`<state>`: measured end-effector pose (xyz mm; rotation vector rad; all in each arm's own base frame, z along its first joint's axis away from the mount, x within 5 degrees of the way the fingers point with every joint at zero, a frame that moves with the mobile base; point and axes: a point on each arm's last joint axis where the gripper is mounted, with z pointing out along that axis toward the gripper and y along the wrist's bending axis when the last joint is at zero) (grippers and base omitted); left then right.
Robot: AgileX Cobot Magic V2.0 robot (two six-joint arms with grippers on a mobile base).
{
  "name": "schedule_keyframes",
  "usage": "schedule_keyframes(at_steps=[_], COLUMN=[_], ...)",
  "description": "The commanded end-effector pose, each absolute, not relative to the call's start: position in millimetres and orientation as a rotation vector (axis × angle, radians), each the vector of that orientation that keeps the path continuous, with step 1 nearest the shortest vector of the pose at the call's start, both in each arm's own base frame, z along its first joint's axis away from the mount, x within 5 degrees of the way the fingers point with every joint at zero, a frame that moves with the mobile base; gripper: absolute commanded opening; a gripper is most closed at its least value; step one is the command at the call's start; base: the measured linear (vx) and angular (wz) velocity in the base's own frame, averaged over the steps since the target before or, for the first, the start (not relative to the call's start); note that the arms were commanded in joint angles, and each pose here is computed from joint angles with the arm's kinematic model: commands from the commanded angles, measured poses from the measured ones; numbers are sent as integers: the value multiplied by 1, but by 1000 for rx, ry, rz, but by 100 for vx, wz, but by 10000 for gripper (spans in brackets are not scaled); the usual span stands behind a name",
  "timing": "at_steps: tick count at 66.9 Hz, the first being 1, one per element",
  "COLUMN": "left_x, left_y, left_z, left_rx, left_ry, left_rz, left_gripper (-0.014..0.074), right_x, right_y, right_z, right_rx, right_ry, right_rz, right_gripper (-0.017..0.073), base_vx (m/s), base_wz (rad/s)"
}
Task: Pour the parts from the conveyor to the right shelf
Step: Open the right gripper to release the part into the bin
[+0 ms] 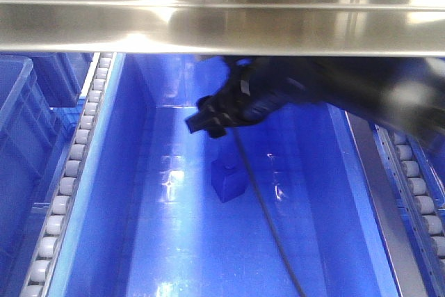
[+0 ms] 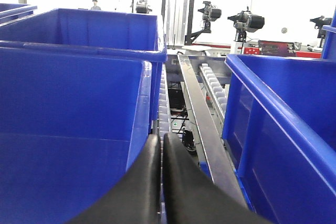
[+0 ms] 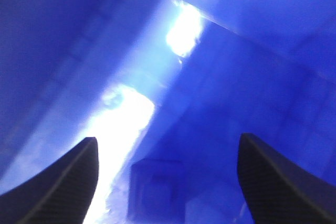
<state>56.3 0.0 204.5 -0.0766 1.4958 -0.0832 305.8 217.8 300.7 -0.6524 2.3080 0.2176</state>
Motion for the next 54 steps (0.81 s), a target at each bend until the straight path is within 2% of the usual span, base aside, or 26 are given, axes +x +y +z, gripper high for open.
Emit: schedule_keyframes(at_steps=[1,20,54], left_x=[56,56,56], left_y=[0,0,0], left_z=[203,203,203], left_rx=[-81,-81,-81], left_ry=[1434,1434,1434], left_rz=[-101,-101,-101], left_gripper=[-6,-6,-6], right_x=[288,224,97], right_y=[207,164,71], right_z=[323,310,310], right_rx=[-627,-638,-528], right_ry=[2126,1951,1597], right_rz=[295,366,470], right_gripper=[529,526,526], base_vx=[0,0,0], base_wz=[0,0,0])
